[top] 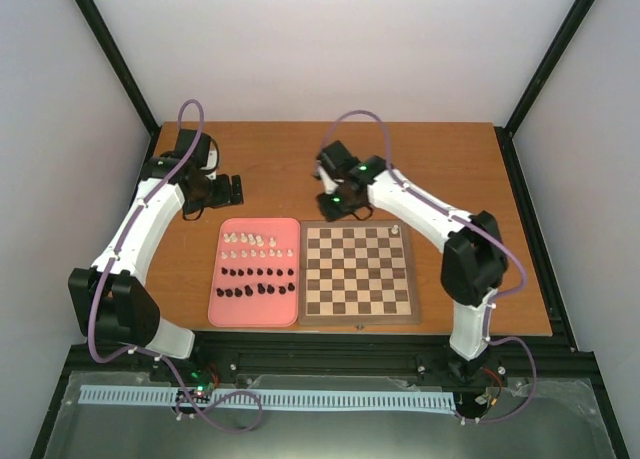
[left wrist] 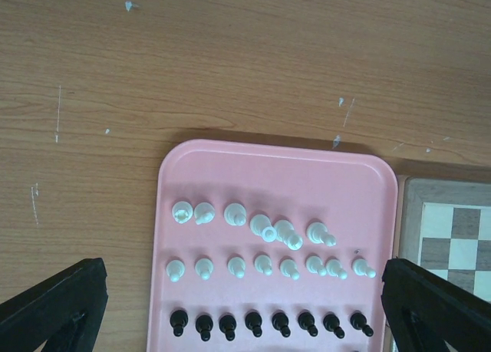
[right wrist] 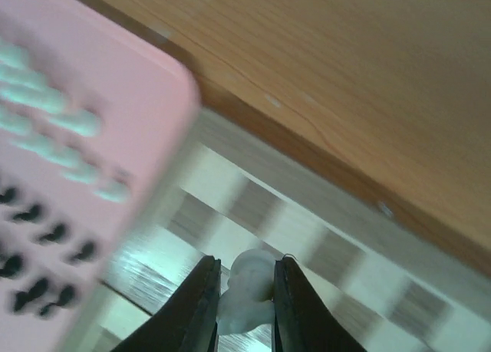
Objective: Set up the chess pieces on the board
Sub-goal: Place the chess piece on the chessboard, then pick up the chess piece from the storage box.
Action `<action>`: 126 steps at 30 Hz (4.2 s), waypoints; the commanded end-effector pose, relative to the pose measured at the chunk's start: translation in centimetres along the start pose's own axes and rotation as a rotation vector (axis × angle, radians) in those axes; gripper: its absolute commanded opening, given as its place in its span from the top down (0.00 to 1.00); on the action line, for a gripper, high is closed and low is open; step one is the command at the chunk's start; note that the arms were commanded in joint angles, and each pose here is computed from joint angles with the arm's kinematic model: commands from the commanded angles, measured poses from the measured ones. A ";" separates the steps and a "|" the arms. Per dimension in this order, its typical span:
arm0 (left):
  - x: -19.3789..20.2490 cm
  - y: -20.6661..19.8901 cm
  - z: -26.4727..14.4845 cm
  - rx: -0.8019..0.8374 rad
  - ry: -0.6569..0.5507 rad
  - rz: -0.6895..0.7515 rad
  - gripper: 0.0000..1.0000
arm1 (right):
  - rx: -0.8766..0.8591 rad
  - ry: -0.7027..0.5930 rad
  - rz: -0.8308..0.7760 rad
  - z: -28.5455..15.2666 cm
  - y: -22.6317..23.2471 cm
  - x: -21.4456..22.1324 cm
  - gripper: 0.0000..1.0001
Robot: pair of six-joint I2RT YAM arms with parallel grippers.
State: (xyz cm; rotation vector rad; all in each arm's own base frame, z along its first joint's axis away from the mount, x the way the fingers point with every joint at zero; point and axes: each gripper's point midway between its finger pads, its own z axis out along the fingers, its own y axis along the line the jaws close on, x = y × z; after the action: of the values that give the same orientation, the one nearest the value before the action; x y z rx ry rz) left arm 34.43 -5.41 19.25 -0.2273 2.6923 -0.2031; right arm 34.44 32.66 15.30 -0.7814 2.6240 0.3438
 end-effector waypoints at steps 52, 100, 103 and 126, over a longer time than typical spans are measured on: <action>-0.5 -0.4 -0.1 0.023 -0.009 -0.006 0.00 | 0.258 0.211 0.347 4.5 -15.5 11.9 0.77; -0.4 -0.1 -0.9 0.012 -0.038 -0.007 0.00 | -0.296 0.121 -0.132 9.6 10.0 -1.2 0.49; -0.2 0.1 -1.0 0.007 -0.039 -0.007 0.00 | -0.301 0.136 -0.137 10.5 10.3 -1.0 0.50; 0.3 0.3 -1.0 0.005 -0.035 0.001 0.00 | -0.312 0.181 -0.141 13.4 11.3 -0.4 0.62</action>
State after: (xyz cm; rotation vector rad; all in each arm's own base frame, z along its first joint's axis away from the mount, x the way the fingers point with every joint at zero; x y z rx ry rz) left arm 33.75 -5.34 19.13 -0.2265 2.6884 -0.2056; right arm 32.95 46.33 5.69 -1.1127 2.6702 0.6854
